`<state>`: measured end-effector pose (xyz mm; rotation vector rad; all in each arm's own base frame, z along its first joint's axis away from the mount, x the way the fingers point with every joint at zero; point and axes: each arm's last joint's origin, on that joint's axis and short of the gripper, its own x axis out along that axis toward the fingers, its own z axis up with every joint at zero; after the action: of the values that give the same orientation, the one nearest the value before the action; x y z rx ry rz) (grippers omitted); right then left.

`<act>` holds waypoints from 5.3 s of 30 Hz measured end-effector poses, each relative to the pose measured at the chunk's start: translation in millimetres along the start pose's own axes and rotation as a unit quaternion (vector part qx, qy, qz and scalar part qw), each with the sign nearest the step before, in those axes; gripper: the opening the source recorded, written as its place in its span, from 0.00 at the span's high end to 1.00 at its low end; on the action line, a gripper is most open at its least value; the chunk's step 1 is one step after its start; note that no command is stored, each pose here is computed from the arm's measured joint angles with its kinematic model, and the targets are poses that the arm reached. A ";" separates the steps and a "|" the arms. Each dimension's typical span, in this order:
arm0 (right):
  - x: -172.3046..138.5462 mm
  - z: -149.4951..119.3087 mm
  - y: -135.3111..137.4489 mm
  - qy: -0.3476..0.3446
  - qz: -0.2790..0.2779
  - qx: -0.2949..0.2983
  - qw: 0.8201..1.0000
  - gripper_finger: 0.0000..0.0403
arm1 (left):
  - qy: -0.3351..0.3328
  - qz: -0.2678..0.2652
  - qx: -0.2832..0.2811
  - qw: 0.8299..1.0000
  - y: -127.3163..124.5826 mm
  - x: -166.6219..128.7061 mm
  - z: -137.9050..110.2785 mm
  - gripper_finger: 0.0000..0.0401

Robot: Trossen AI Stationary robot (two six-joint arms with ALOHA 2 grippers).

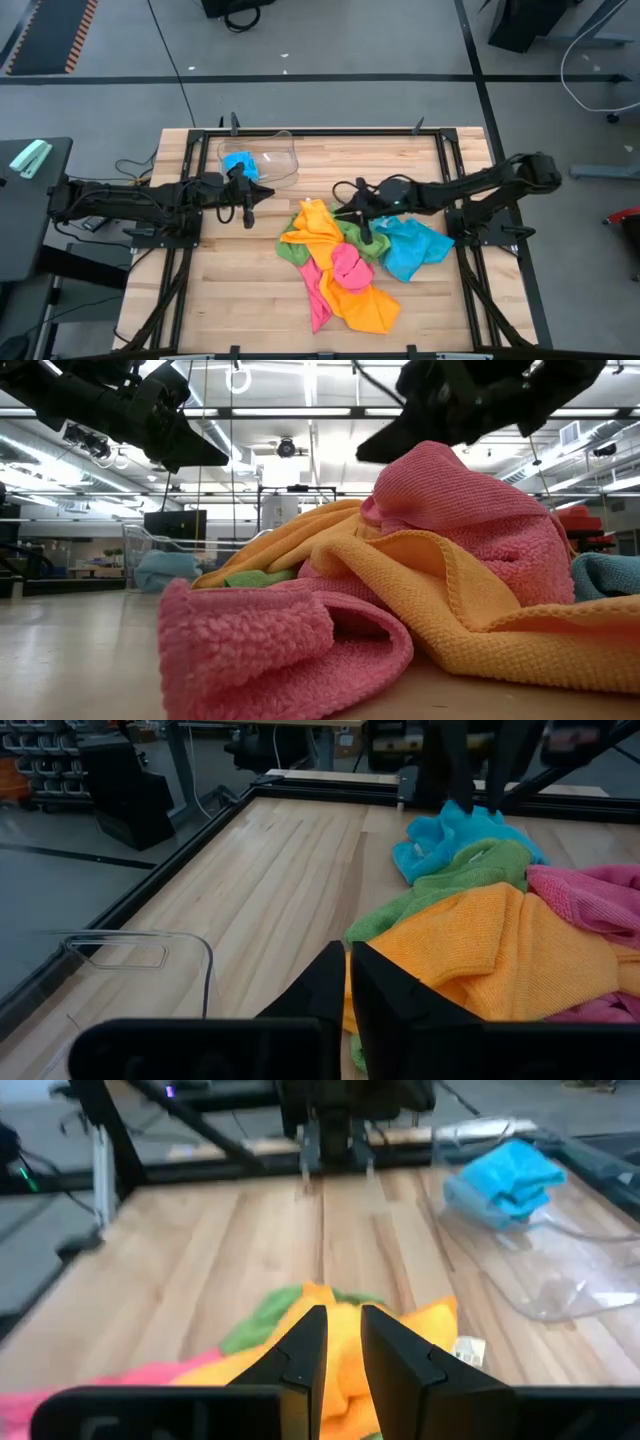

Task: Fold microfiber towels
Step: Fold the top orange microfiber towel

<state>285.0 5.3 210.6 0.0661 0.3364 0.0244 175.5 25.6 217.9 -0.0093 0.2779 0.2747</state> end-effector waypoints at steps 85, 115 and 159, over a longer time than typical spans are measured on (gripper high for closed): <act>-60.3 171.4 -50.6 -0.004 -0.230 -0.187 0.955 0.97 | 0.001 0.000 0.013 1.000 0.1 0.0 -0.1 0.96; -34.4 145.0 -49.5 -0.009 -0.115 -0.176 0.978 0.97 | 0.000 0.001 0.013 1.000 0.2 0.2 -0.1 0.94; -13.6 61.0 -49.3 -0.098 -0.055 -0.130 0.985 0.97 | -0.136 -0.015 0.135 0.981 -18.5 70.7 -9.0 0.51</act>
<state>293.0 -48.1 269.1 -0.2084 0.1378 -0.0480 243.5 26.2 189.4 0.2900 0.0414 0.2038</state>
